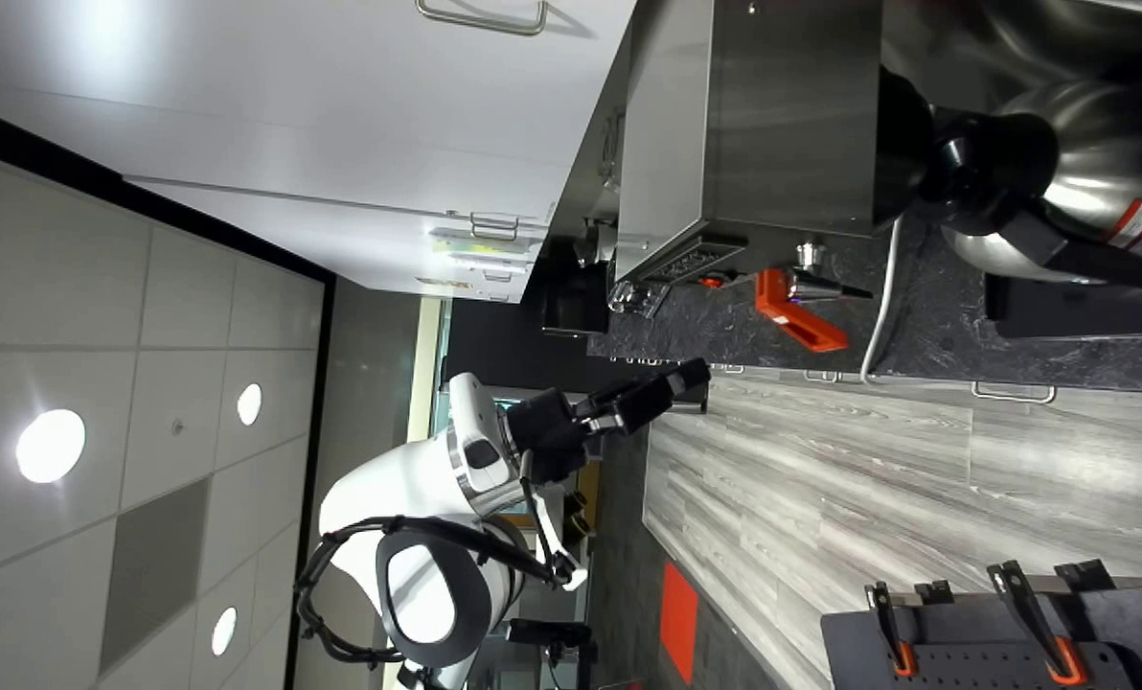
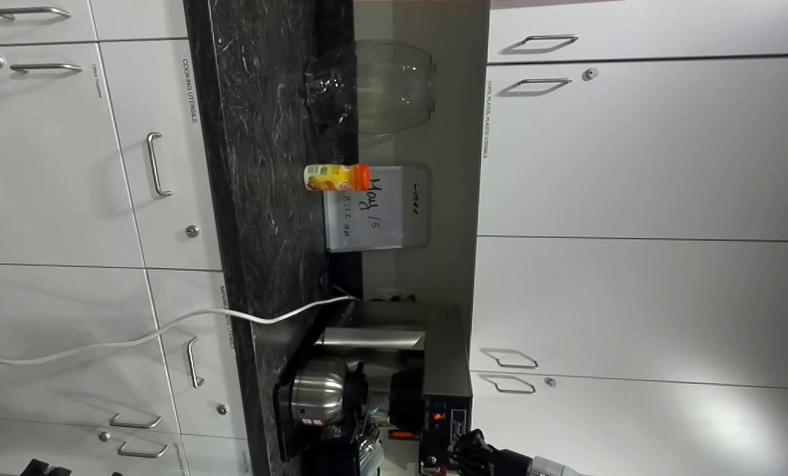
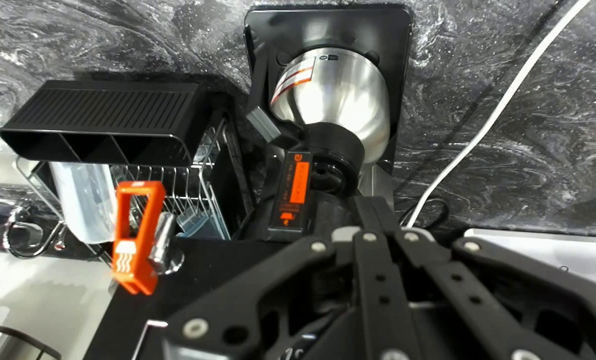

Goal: Turn off the coffee machine

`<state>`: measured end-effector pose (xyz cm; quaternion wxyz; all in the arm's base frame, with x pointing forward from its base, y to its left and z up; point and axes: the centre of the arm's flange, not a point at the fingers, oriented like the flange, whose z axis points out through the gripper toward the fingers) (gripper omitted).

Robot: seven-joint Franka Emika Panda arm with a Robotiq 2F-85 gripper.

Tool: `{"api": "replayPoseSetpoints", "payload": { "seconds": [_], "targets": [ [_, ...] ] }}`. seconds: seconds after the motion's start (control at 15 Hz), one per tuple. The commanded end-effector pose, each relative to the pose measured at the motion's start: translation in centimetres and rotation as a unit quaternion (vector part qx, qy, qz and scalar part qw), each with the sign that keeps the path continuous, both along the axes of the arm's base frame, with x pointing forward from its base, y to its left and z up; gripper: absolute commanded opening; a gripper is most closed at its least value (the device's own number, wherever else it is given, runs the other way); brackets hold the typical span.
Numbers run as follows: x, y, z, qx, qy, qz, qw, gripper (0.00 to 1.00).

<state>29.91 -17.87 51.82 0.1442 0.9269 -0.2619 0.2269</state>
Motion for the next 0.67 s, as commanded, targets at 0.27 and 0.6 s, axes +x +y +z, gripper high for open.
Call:
{"api": "replayPoseSetpoints", "payload": {
  "seconds": [0.27, 0.6],
  "targets": [
    [2.0, -3.1, 0.4, 0.007, -0.013, 0.008, 0.9999, 0.0],
    [3.1, -3.9, 0.4, 0.0, -0.019, 0.037, 0.9991, 0.0]
  ]
}}
